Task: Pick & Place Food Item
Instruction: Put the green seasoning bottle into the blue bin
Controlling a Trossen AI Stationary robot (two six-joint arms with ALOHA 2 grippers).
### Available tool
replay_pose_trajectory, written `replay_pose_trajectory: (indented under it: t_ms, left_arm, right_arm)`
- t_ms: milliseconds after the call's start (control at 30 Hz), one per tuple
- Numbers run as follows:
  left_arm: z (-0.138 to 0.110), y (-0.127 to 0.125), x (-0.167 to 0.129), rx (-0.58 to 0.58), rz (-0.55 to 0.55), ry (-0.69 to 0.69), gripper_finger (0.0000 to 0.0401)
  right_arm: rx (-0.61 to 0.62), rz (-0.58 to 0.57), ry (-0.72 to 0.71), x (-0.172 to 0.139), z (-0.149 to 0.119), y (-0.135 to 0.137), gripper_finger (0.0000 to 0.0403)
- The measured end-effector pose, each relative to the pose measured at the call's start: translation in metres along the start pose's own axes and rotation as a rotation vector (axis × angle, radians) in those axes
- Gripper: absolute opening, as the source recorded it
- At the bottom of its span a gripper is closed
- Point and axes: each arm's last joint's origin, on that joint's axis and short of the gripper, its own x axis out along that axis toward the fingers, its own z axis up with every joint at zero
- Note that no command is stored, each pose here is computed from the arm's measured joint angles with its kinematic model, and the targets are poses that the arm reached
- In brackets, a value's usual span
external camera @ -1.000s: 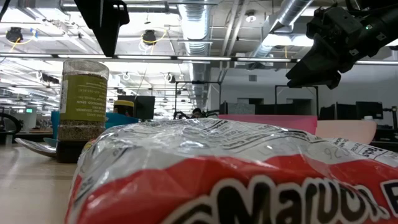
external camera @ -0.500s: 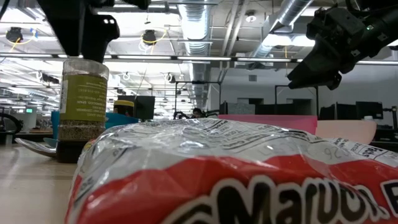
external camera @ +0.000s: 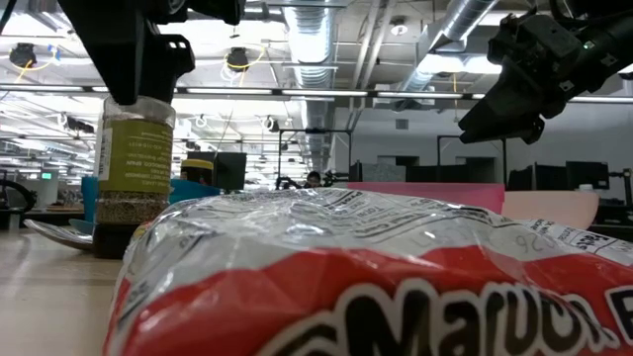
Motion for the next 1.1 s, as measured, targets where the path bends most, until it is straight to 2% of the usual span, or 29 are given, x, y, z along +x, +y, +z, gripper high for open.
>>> replay_pose_trajectory:
  t_ms: [267, 567, 833, 1100]
  left_arm:
    - [0.002, -0.002, 0.002, -0.005, -0.018, -0.035, 0.0336]
    - [-0.011, 0.005, 0.031, -0.04, -0.042, 0.035, 0.0336]
    - [-0.004, 0.001, 0.031, -0.04, -0.096, -0.041, 0.0332]
    - [-0.011, 0.004, 0.041, -0.033, -0.073, -0.024, 0.0325]
  right_arm:
    - [0.0, 0.0, 0.0, 0.0, 0.0, 0.0, 0.0156]
    - [0.0, 0.0, 0.0, 0.0, 0.0, 0.0, 0.0156]
    - [0.0, 0.0, 0.0, 0.0, 0.0, 0.0, 0.0156]
    - [-0.003, -0.003, 0.004, 0.0, 0.0, 0.0, 0.0156]
